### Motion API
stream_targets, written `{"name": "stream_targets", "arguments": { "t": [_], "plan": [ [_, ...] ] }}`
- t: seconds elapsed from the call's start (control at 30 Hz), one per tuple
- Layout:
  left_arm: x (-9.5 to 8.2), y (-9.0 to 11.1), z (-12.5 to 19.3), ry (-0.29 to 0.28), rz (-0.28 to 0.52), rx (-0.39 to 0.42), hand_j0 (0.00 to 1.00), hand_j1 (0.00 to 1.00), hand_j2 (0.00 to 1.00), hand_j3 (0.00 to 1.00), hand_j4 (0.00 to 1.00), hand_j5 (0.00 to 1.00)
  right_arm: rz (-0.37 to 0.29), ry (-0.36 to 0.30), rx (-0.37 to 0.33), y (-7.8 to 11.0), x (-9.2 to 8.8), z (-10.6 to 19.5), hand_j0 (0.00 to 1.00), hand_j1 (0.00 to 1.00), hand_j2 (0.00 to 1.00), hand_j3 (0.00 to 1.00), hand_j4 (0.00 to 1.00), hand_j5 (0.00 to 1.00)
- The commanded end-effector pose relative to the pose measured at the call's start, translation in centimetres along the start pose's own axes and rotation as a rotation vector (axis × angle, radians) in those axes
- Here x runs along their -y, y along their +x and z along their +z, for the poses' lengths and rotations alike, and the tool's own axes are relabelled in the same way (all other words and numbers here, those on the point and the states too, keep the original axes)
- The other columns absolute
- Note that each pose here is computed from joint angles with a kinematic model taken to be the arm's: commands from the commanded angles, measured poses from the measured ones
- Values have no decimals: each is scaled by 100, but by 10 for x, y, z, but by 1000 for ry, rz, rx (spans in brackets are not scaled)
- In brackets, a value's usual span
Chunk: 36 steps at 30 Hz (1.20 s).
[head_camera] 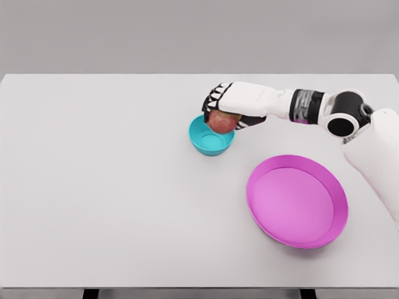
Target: Put the apple from the pink plate into the blue bowl with your right arm
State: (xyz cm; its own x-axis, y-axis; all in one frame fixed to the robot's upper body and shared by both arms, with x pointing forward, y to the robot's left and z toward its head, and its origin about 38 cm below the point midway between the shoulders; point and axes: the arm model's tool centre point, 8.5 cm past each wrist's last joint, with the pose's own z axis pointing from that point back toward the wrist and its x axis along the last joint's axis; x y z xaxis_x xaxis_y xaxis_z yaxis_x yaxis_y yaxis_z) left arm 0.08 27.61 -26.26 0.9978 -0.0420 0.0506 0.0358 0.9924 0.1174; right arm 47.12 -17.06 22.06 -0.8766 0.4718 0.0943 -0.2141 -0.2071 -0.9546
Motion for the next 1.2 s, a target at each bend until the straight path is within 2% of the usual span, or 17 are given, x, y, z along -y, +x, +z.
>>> {"name": "stream_targets", "arguments": {
  "t": [0.0, 0.63, 0.67, 0.7, 0.73, 1.0, 1.17],
  "plan": [
    [0, 0, 0, 0, 0, -1, 100, 100, 100, 100, 100, 100, -9, 4, 8, 2, -3, -6, 51, 51, 51, 51, 51, 51],
    [0, 0, 0, 0, 0, -1, 100, 100, 100, 100, 100, 100, -17, 55, 21, 4, -13, -25, 52, 52, 52, 52, 52, 52],
    [0, 0, 0, 0, 0, 0, 100, 100, 100, 100, 100, 100, -18, 56, 21, 4, -14, -25, 54, 54, 54, 54, 54, 54],
    [0, 0, 0, 0, 0, 1, 100, 100, 100, 100, 100, 100, -18, 56, 21, 4, -14, -25, 73, 73, 73, 73, 73, 73],
    [0, 0, 0, 0, -1, 1, 100, 100, 100, 100, 100, 100, -19, 56, 21, 4, -15, -25, 100, 100, 100, 100, 100, 100],
    [0, 0, 0, 0, -1, -1, 100, 100, 100, 100, 100, 100, -10, 50, 25, 6, -11, -25, 100, 100, 100, 100, 100, 100],
    [0, 0, 0, 0, -1, 1, 100, 100, 100, 100, 100, 100, 32, 17, 31, 9, 7, -17, 100, 100, 100, 100, 100, 100]
  ]
}}
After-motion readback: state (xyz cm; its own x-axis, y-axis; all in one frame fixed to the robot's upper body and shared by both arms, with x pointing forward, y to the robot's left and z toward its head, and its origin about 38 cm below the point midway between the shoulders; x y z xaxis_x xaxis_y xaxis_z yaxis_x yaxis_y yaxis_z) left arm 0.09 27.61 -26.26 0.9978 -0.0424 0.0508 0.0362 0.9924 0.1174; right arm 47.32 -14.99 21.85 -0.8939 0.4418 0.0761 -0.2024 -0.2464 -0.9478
